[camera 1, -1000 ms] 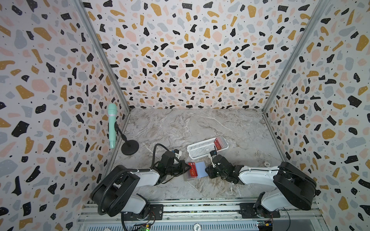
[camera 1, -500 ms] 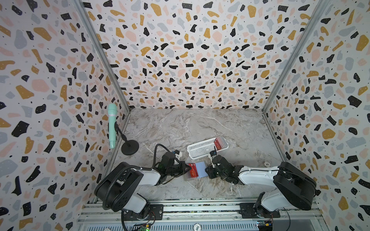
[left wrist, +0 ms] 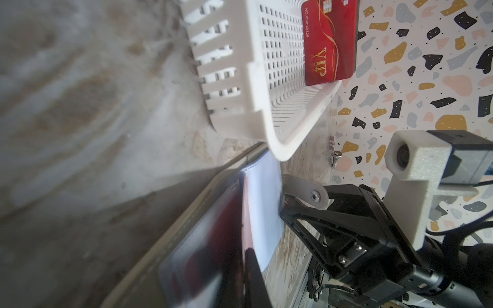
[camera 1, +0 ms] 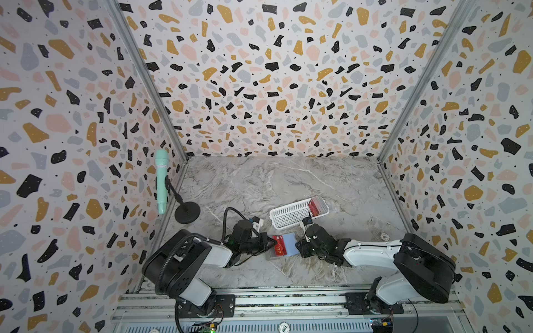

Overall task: Insert credit cards into a card holder
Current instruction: Insert the credit card into the card slot.

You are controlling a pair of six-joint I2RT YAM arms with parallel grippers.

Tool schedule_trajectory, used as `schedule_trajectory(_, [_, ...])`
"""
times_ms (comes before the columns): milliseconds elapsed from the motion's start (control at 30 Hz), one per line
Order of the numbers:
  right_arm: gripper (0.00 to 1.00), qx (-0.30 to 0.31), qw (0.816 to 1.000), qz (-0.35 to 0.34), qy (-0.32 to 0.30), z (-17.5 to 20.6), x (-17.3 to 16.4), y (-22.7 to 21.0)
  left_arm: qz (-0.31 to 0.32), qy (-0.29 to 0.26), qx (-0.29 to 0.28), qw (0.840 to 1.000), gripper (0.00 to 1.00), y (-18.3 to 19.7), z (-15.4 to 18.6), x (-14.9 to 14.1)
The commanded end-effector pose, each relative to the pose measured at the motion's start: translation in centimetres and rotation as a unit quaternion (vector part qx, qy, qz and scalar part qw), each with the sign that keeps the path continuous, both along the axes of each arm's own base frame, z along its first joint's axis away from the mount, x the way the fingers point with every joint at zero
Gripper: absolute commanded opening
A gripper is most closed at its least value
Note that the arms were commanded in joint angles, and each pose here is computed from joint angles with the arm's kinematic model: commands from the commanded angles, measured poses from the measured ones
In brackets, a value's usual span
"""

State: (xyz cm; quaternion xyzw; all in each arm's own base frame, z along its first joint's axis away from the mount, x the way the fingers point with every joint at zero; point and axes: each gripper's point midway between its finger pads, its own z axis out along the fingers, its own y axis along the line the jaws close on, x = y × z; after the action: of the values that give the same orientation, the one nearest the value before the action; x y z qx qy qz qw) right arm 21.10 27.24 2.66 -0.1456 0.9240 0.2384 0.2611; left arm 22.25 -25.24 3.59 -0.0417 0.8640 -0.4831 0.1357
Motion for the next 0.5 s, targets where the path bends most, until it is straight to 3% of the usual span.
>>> schedule_trajectory(0, [0.3, -0.026, 0.999, -0.006, 0.018, -1.48, -0.93, -1.2, -0.018, -0.009, -0.007, 1.0, 0.0, -0.36, -0.07, -0.48])
schedule_trajectory(267, [0.29, -0.011, 1.0, -0.01, 0.007, -1.25, -0.56, -0.98, -0.019, -0.061, 0.009, 0.998, 0.0, 0.14, -0.01, -0.1])
schedule_trajectory(467, [0.3, 0.002, 1.0, -0.015, 0.008, -1.2, -0.91, -1.12, -0.014, -0.065, 0.008, 0.998, 0.03, 0.1, -0.26, 0.22])
